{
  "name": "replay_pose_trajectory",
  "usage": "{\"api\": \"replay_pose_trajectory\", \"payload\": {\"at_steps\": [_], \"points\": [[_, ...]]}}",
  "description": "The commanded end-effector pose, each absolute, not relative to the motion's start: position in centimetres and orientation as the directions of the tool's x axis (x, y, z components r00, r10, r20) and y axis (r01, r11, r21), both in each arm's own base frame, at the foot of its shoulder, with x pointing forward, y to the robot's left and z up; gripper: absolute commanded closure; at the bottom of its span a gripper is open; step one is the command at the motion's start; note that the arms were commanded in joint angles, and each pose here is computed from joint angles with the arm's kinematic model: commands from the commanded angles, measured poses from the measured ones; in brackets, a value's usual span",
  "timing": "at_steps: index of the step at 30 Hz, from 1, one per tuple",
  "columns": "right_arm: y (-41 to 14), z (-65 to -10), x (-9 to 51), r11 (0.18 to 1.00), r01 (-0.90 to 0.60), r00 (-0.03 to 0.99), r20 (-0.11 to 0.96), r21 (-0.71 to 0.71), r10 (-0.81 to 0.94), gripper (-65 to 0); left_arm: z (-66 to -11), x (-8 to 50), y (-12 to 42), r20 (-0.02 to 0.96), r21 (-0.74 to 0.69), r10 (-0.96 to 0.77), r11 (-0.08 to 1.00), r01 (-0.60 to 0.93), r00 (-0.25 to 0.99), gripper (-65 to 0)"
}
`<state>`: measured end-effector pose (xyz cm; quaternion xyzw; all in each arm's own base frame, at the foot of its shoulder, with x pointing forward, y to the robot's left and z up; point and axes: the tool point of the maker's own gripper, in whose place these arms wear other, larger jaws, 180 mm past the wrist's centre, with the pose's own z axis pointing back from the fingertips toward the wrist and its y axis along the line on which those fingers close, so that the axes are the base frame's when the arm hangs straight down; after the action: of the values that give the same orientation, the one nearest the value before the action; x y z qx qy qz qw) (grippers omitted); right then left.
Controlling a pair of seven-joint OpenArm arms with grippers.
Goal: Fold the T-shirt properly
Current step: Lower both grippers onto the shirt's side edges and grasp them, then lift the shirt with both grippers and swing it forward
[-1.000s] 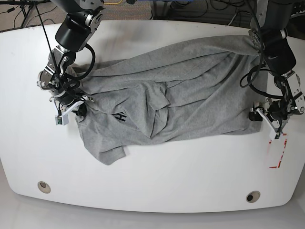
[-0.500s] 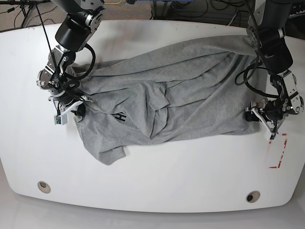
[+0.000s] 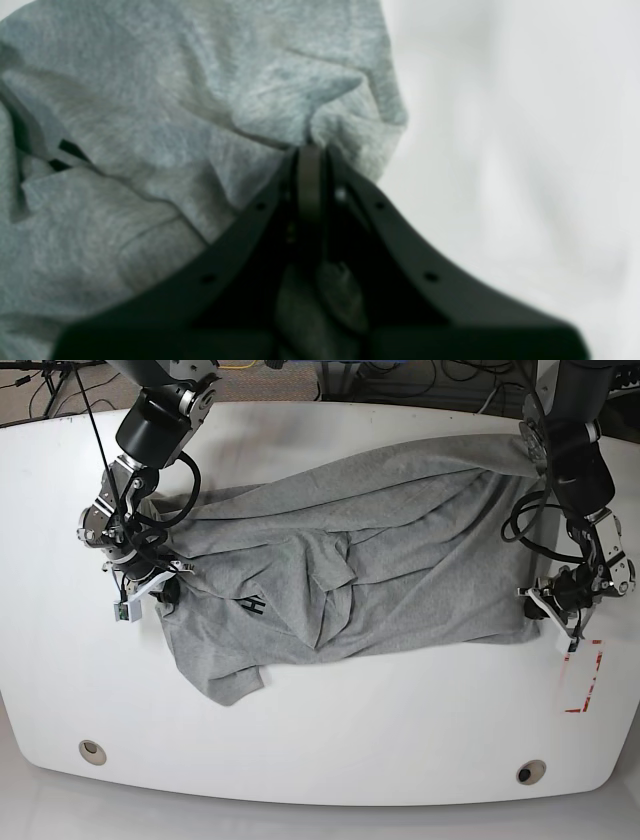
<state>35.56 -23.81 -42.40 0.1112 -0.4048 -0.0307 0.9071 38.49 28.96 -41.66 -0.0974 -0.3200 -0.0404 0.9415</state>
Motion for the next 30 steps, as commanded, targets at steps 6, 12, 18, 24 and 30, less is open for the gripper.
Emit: {"api": "replay_pose_trajectory", "payload": {"at_steps": [6,12,18,24,30], "points": [[-25.2,-38.6,36.4,0.991,-0.052,0.616,0.785,0.121,-0.064,-0.8,-37.4,40.0,31.6,0.703,-0.105,0.006,0.99,0.095,0.711,0.0],[-24.6,-35.3,36.0,0.996,-0.091,0.596,0.802,0.015,0.043,-0.8,-34.6,39.3,32.8,0.737,-0.05,-0.018,0.996,0.081,0.676,0.0],[-23.6,-32.9,34.9,0.989,-0.13,0.577,0.806,-0.071,0.133,-0.8,-30.4,39.3,33.3,0.776,0.016,-0.07,0.996,0.09,0.627,0.0],[-23.7,-30.6,34.2,0.981,-0.131,0.553,0.811,-0.142,0.191,-0.8,-26.9,38.2,34.6,0.803,0.077,-0.096,0.995,0.057,0.588,0.0],[-22.8,-27.7,35.6,0.964,-0.164,0.495,0.828,-0.209,0.263,-0.8,-23.1,38.6,34.7,0.837,0.146,-0.147,0.988,0.044,0.527,0.0]]}}
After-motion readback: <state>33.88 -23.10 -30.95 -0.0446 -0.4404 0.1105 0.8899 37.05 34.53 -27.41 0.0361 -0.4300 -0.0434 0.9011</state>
